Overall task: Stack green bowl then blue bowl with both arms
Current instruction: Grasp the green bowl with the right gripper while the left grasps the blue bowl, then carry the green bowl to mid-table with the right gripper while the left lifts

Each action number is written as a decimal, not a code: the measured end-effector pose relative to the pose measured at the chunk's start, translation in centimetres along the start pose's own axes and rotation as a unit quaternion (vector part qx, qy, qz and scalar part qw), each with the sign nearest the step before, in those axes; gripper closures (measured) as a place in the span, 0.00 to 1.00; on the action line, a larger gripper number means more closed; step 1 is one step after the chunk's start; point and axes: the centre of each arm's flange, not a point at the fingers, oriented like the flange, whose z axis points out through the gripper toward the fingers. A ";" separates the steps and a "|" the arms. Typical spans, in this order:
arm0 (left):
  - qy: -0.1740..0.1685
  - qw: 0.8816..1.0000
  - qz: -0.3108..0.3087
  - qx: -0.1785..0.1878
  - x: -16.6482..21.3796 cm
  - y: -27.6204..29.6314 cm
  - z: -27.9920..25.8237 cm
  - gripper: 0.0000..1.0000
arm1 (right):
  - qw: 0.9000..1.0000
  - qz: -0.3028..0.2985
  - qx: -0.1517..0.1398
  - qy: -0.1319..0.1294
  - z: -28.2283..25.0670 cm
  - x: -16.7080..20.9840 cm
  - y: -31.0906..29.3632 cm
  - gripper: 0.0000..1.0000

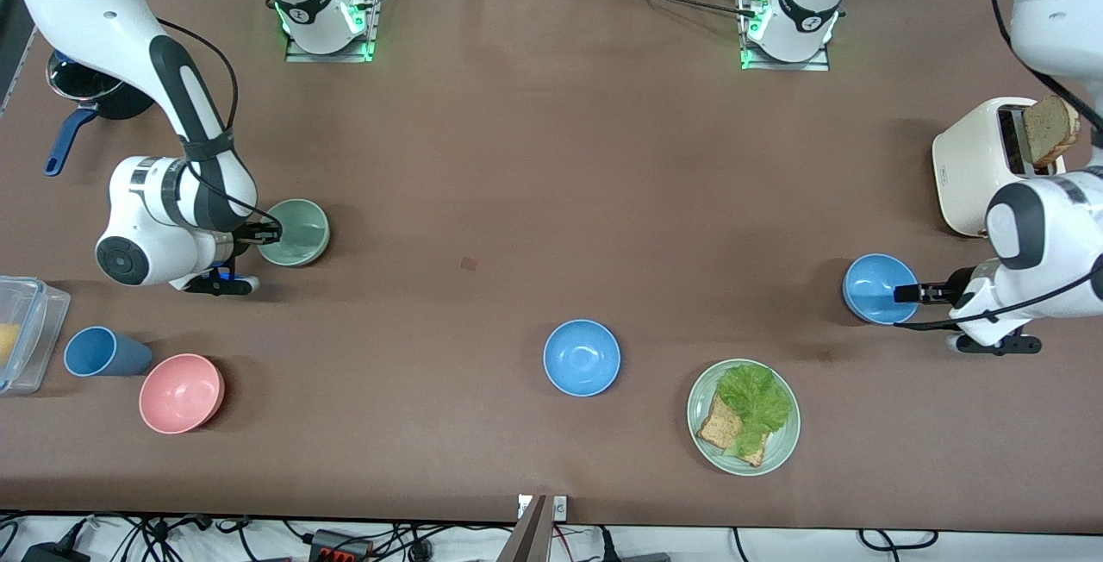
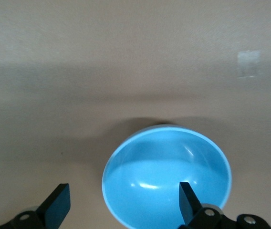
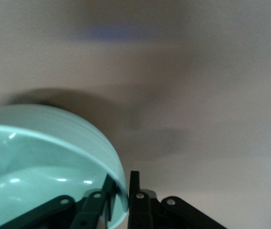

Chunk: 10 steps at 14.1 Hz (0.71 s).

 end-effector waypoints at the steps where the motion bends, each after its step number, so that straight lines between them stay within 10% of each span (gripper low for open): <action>1: -0.004 1.000 0.000 -0.002 0.0 -0.6 1.0 0.00 | 1.000 -0.005 0.001 0.004 -0.7 -0.1 -0.3 0.92; 6: -0.018 1.000 0.000 -0.009 -0.3 -1.9 4.6 0.02 | 0.999 -0.033 0.027 0.024 -4.7 -0.5 -10.8 0.94; 10: -0.026 1.000 0.005 -0.013 -0.6 -1.1 5.3 0.41 | 0.998 -0.019 0.024 0.053 -7.4 -4.4 -29.1 0.94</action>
